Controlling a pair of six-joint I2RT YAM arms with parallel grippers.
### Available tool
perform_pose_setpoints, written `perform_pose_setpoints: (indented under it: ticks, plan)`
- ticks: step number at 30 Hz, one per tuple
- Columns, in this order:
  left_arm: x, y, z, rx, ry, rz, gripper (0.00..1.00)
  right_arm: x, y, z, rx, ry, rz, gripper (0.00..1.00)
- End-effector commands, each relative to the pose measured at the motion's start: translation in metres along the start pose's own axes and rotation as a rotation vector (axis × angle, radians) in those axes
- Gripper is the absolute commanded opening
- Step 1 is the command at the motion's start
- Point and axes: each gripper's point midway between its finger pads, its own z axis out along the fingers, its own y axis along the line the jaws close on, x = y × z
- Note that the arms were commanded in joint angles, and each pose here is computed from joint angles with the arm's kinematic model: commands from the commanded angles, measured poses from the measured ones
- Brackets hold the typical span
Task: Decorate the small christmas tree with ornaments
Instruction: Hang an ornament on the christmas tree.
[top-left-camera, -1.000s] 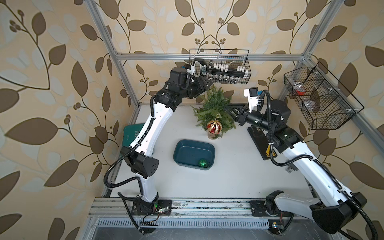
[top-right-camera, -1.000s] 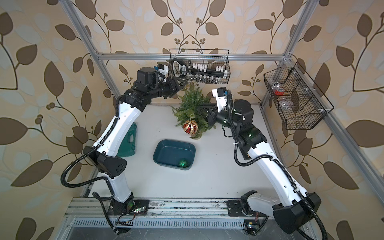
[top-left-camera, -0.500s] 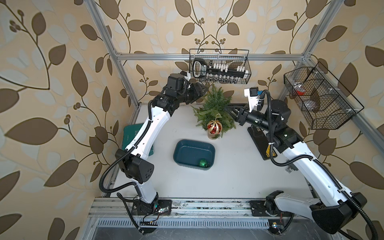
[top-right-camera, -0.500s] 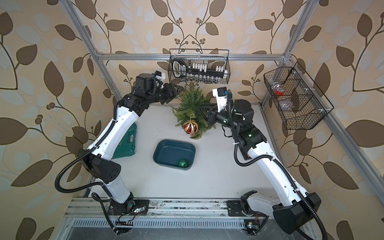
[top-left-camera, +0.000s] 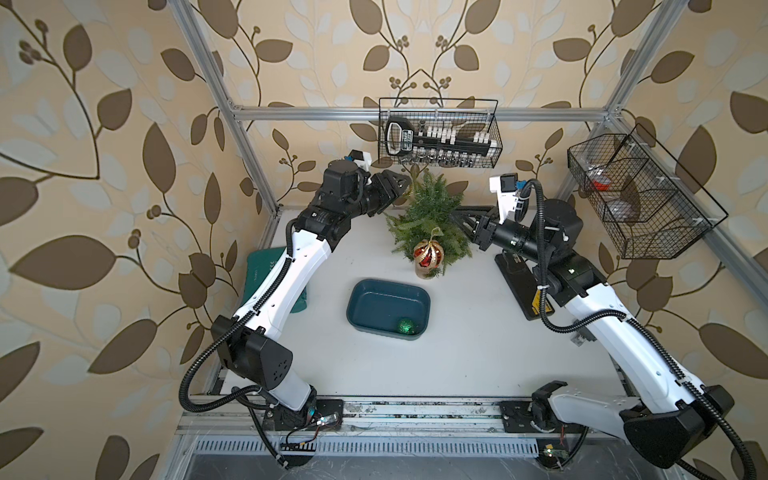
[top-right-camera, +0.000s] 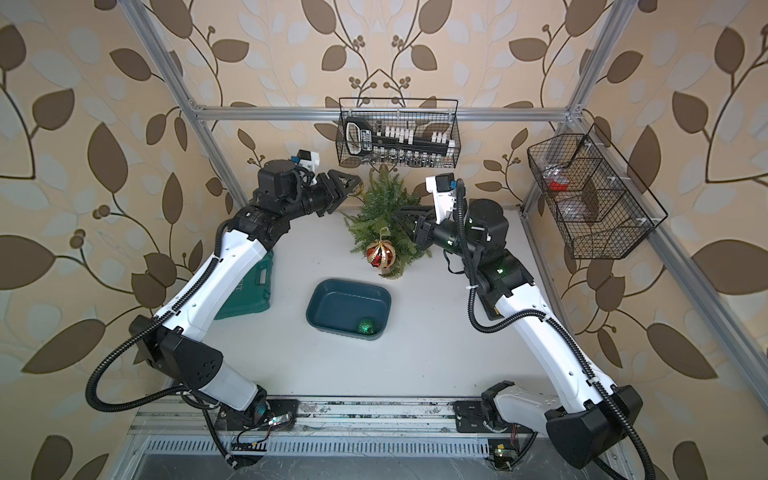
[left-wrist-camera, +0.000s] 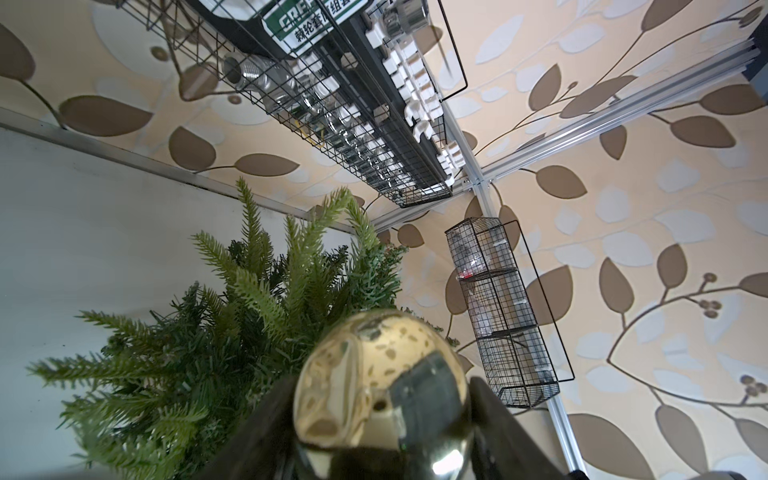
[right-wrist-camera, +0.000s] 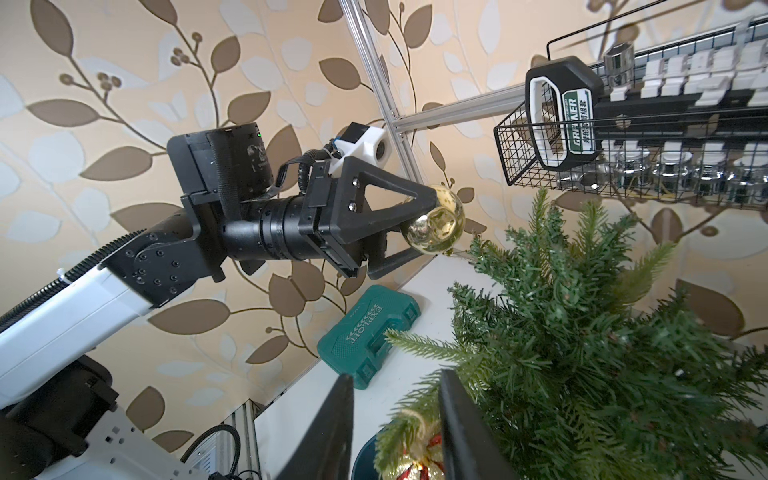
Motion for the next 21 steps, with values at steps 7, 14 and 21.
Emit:
perform_pose_setpoints:
  ticks: [7, 14, 21]
  plan:
    - [-0.018, -0.019, -0.013, 0.148, -0.113, -0.076, 0.69, -0.002, 0.004, -0.010, 0.001, -0.026, -0.008, 0.34]
    - [-0.016, -0.010, -0.010, 0.176, -0.122, -0.128, 0.72, -0.001, 0.001, -0.012, 0.020, -0.024, -0.015, 0.34]
    - [-0.014, -0.002, -0.015, 0.168, -0.133, -0.142, 0.75, 0.003, -0.001, -0.013, 0.030, -0.021, -0.018, 0.34]
